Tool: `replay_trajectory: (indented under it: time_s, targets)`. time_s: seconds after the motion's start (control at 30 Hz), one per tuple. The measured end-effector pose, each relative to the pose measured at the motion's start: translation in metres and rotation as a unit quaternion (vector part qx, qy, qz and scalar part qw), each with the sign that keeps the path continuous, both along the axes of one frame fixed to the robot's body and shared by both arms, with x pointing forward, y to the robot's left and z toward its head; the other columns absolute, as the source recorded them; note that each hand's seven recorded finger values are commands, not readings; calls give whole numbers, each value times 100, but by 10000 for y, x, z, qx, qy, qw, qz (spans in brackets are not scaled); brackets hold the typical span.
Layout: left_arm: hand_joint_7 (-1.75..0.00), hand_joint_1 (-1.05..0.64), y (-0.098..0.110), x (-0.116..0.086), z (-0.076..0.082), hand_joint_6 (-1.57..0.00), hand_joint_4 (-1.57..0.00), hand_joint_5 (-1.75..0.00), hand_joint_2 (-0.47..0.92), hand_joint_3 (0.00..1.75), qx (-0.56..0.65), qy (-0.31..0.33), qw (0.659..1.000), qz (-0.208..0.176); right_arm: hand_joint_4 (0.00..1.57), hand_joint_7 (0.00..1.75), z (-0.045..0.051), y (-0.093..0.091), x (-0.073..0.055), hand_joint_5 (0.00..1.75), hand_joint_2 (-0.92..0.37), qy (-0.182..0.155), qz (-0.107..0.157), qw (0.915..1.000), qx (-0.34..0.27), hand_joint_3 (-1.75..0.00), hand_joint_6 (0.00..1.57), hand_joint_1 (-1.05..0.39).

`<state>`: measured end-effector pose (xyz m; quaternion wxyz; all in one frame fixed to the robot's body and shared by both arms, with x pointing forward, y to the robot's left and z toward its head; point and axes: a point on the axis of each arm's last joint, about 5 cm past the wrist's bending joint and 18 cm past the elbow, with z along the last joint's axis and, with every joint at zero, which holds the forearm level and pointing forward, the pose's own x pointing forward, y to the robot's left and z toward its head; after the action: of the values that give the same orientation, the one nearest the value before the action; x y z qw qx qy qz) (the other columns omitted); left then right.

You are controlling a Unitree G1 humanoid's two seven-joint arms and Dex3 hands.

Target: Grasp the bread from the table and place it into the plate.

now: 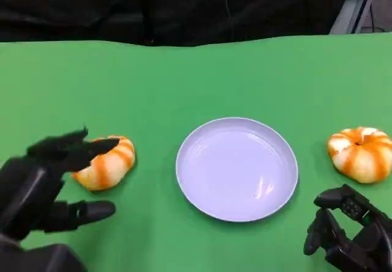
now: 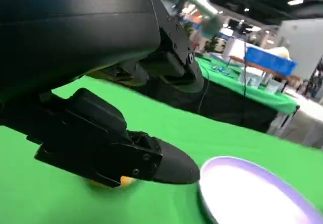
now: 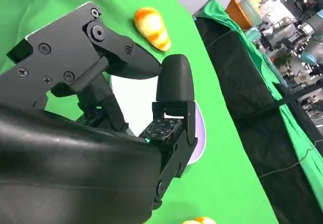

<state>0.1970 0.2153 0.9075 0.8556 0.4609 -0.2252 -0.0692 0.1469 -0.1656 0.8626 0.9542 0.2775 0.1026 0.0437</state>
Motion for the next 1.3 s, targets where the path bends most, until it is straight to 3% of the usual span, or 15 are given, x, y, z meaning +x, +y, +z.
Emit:
replay_trajectory:
  time_s: [0.2,0.43,0.9,1.3]
  targets:
    - [0,-87,-92,226,89,-56,-42,-5,89,2,768,-287,9966,69,84,142,0,-2,0,175,-54,5,-1,10000,6,-105,82,-17]
    - [0,-87,-185,350,-29,-54,-44,-3,90,1,1112,-27,9937,118,83,142,1,4,0,175,-55,-13,0,10000,14,-105,82,-16]
    - [0,-90,-165,595,-323,-51,-45,-1,92,4,1738,765,9811,380,84,140,2,24,-6,174,-55,-16,4,10000,42,-103,84,-16]
    - [-1,-89,-209,818,-331,-53,-46,-1,92,6,2022,899,9743,427,85,139,5,41,-6,174,-53,-11,-19,10000,60,-106,85,-15]
